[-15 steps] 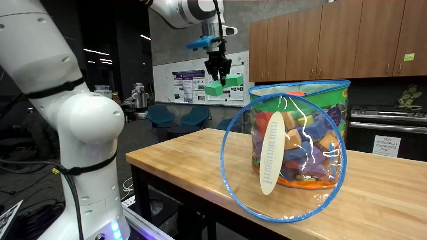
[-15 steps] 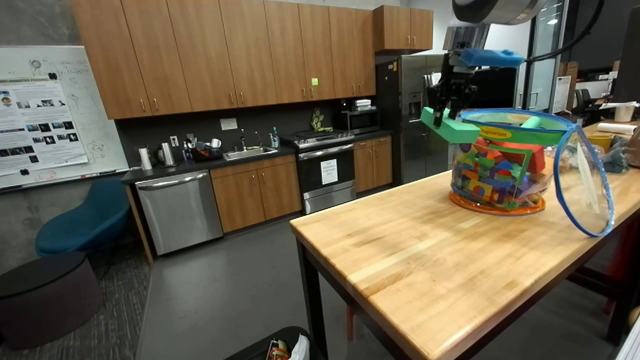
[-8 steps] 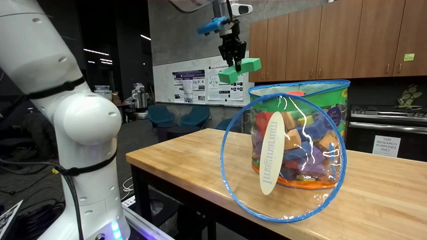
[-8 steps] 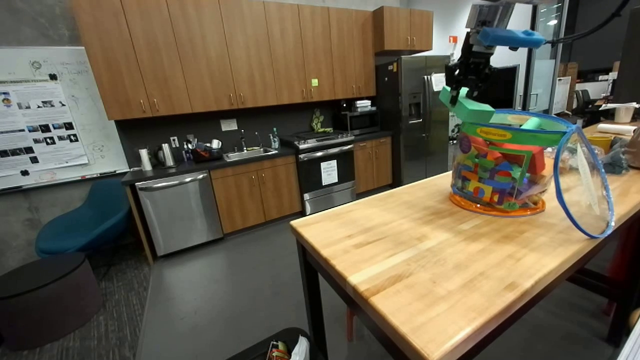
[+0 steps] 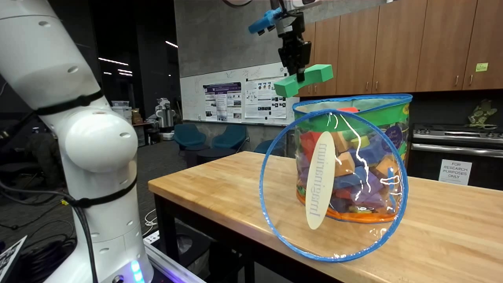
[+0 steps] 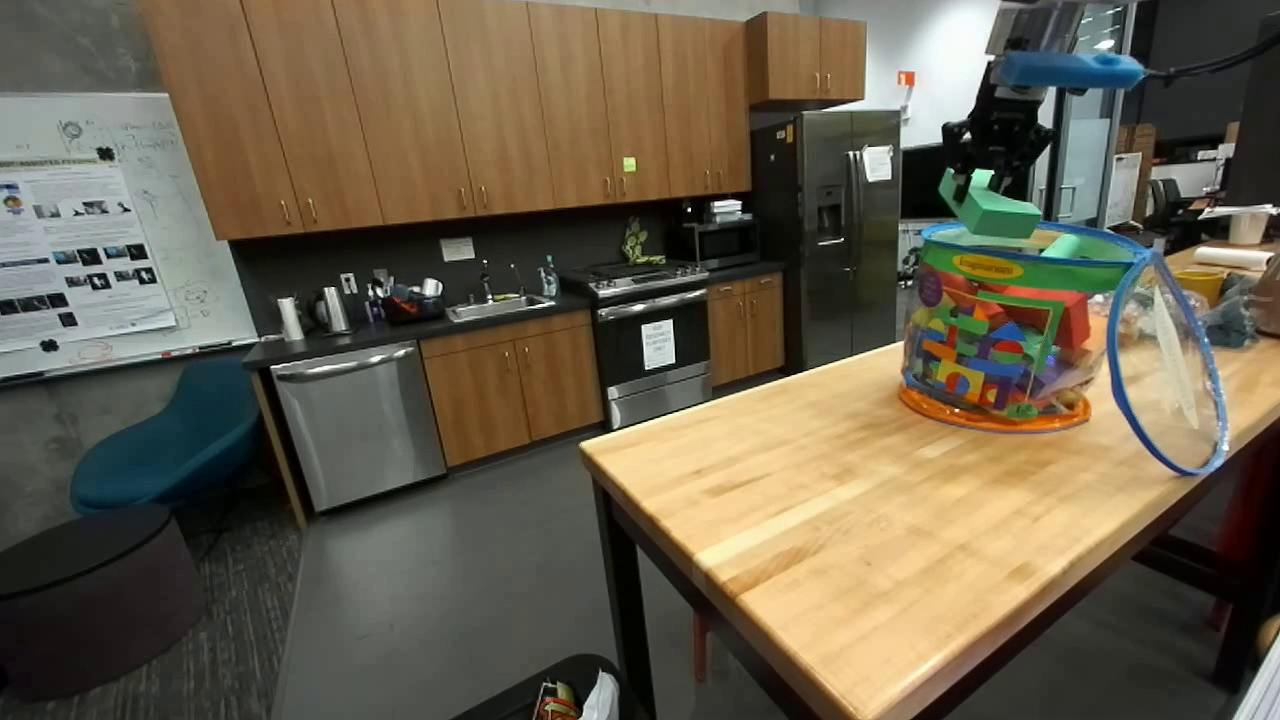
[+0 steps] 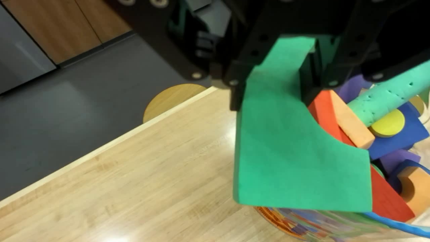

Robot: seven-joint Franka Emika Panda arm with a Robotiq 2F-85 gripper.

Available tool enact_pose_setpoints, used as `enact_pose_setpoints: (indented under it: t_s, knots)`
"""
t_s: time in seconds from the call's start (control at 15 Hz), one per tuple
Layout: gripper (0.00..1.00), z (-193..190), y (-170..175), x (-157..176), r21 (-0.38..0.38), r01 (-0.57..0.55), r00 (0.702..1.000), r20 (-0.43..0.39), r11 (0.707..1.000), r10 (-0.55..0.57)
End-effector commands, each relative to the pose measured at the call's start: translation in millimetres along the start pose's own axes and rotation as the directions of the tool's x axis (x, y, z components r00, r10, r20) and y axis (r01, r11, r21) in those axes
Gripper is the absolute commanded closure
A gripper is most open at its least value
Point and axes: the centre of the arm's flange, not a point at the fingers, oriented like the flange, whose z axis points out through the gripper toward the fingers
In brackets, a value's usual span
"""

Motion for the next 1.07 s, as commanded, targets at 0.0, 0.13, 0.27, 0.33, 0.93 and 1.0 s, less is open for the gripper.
enact_pose_setpoints:
  t_s: [0.0, 0.13, 0.27, 0.33, 0.93, 1.0]
  knots:
    - [0.85, 7, 23, 16, -0.032, -0.107, 0.994, 0.031, 0.994, 0.108]
    - [0.85, 14, 37, 20, -0.038, -0.163, 0.985, 0.043, 0.986, 0.164]
    - [0.85, 20, 50, 22, -0.049, -0.224, 0.973, 0.042, 0.973, 0.226]
    - [0.85, 22, 55, 23, -0.046, -0.254, 0.966, 0.040, 0.966, 0.256]
    - [0.80, 35, 91, 42, -0.070, -0.428, 0.900, 0.060, 0.901, 0.432]
    - [0.46, 38, 92, 43, -0.069, -0.433, 0.897, 0.062, 0.899, 0.438]
